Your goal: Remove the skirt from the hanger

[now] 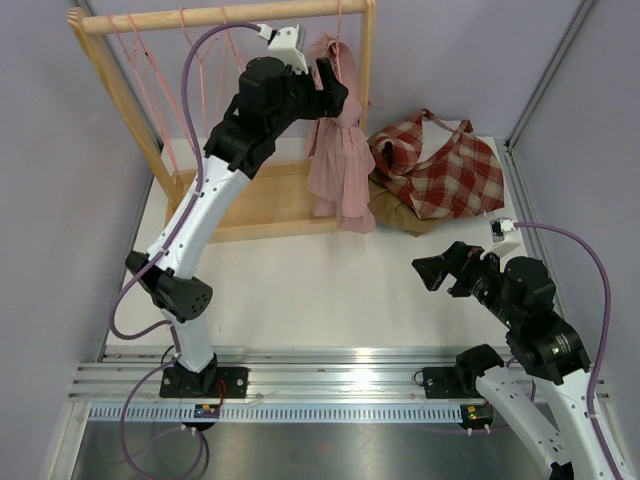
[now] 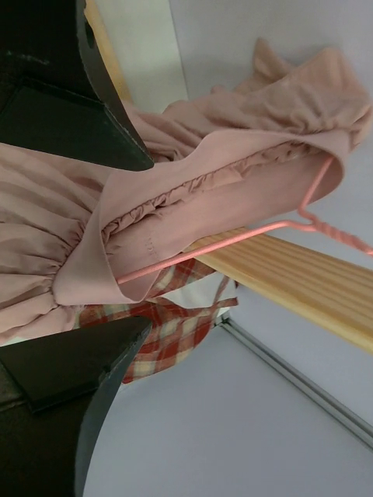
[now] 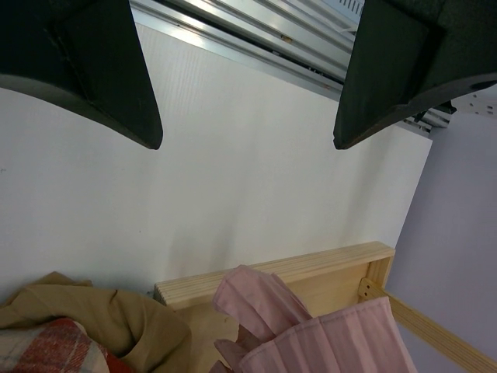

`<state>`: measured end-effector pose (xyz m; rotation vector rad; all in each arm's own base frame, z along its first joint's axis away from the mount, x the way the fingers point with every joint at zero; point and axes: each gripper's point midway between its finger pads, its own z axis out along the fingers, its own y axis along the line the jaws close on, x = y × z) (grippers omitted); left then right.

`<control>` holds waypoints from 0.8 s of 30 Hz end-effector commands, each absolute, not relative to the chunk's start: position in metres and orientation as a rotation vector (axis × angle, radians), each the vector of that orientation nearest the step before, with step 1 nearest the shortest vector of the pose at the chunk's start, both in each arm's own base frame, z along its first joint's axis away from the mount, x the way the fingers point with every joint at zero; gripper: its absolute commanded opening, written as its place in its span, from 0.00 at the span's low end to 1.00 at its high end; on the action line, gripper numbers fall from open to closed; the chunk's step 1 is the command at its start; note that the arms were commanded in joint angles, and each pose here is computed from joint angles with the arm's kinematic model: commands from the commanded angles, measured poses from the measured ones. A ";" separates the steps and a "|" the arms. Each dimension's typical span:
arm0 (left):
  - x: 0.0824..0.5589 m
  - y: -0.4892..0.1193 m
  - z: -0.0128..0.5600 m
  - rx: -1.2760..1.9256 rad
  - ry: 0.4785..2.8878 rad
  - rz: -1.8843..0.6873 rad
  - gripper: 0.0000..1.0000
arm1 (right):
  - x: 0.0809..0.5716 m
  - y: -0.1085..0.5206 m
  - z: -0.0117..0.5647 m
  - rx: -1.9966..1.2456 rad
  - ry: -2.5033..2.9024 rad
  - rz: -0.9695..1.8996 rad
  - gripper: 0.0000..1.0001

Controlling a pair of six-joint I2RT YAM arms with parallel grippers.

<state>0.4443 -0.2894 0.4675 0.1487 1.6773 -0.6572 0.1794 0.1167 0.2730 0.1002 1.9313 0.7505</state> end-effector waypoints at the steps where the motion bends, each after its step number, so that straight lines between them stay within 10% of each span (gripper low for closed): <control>1: 0.442 -0.308 0.505 0.161 1.546 -0.779 0.79 | 0.176 0.114 0.289 0.076 1.888 0.742 0.99; 12: 0.463 -0.335 0.480 0.140 1.545 -0.815 0.67 | 0.171 0.114 0.291 0.061 1.882 0.755 1.00; 16: 0.468 -0.333 0.479 0.118 1.550 -0.795 0.45 | 0.170 0.114 0.292 0.062 1.878 0.755 1.00; 24: 0.474 -0.330 0.465 0.106 1.596 -0.747 0.45 | 0.170 0.114 0.291 0.062 1.881 0.754 1.00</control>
